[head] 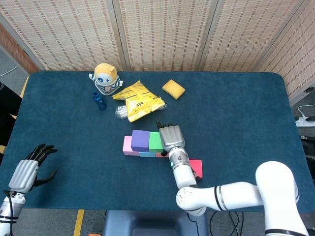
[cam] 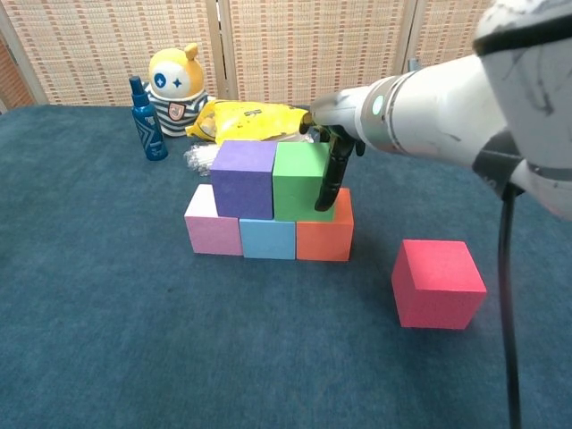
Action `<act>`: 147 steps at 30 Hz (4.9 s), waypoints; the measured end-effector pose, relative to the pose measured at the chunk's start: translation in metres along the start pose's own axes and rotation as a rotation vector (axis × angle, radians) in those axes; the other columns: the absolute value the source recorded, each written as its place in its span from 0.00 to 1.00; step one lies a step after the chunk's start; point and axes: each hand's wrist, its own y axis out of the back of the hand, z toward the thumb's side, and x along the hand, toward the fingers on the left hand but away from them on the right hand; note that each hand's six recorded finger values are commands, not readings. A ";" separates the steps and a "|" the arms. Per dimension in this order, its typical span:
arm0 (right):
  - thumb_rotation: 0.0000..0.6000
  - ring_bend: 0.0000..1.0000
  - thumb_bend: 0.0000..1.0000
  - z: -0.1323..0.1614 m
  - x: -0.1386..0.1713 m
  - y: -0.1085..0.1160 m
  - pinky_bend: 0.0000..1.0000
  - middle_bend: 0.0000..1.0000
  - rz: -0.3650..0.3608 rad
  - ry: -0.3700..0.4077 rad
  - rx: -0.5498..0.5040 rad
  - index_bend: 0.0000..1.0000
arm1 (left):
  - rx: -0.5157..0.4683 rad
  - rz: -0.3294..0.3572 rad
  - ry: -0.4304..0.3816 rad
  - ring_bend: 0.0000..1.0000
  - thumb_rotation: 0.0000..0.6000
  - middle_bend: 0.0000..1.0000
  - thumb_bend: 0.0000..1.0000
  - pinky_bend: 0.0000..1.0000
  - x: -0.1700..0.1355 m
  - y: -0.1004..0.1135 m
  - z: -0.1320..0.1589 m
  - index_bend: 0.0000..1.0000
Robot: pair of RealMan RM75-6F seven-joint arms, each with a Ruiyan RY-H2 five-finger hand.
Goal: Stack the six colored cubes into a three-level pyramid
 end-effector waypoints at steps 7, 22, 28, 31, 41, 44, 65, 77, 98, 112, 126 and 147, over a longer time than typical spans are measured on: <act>1.00 0.19 0.22 -0.021 0.013 0.017 0.34 0.19 -0.022 0.012 -0.062 0.00 | 0.013 0.014 -0.009 0.07 1.00 0.15 0.33 0.25 0.006 0.003 0.005 0.22; 1.00 0.28 0.22 -0.119 0.082 0.012 0.34 0.29 -0.099 0.064 -0.135 0.16 | 0.094 0.046 -0.008 0.07 1.00 0.16 0.32 0.25 0.020 0.007 0.010 0.23; 1.00 0.29 0.22 -0.139 0.107 -0.023 0.34 0.31 -0.041 0.113 -0.126 0.19 | 0.094 0.036 -0.012 0.07 1.00 0.16 0.33 0.25 0.021 0.007 0.016 0.23; 1.00 0.29 0.22 -0.143 0.116 -0.045 0.34 0.31 0.010 0.133 -0.112 0.20 | 0.089 0.026 -0.010 0.07 1.00 0.16 0.33 0.25 0.020 0.005 0.017 0.23; 1.00 0.30 0.22 -0.141 0.102 -0.080 0.34 0.32 0.067 0.130 -0.073 0.24 | 0.073 0.019 0.007 0.07 1.00 0.16 0.33 0.25 0.014 0.004 0.011 0.23; 1.00 0.30 0.22 -0.138 0.097 -0.088 0.34 0.32 0.080 0.127 -0.067 0.25 | 0.061 0.016 0.009 0.07 1.00 0.16 0.33 0.25 0.013 0.004 0.010 0.23; 1.00 0.43 0.30 -0.133 0.080 -0.105 0.40 0.44 0.020 0.105 -0.023 0.57 | 0.044 0.015 0.015 0.07 1.00 0.15 0.32 0.25 0.011 0.003 0.003 0.23; 1.00 0.44 0.30 -0.130 0.111 0.003 0.42 0.45 -0.105 0.191 -0.144 0.57 | 0.070 0.025 -0.001 0.07 1.00 0.15 0.32 0.25 0.009 0.007 0.010 0.23; 1.00 0.44 0.30 -0.026 0.055 0.091 0.42 0.45 -0.028 0.201 -0.163 0.56 | 0.070 0.013 -0.002 0.07 1.00 0.15 0.32 0.25 -0.001 0.004 0.013 0.23; 1.00 0.44 0.30 0.007 0.027 0.095 0.42 0.45 -0.011 0.119 -0.103 0.54 | 0.046 0.006 0.011 0.07 1.00 0.15 0.33 0.25 -0.005 0.001 0.004 0.22; 1.00 0.44 0.30 0.019 0.021 0.089 0.42 0.45 -0.001 0.114 -0.065 0.53 | 0.036 0.006 0.015 0.07 1.00 0.15 0.33 0.25 -0.005 -0.002 0.002 0.22; 1.00 0.43 0.30 0.023 0.021 0.085 0.42 0.45 -0.009 0.097 -0.030 0.52 | 0.026 0.002 0.021 0.07 1.00 0.15 0.32 0.25 -0.005 -0.004 -0.002 0.22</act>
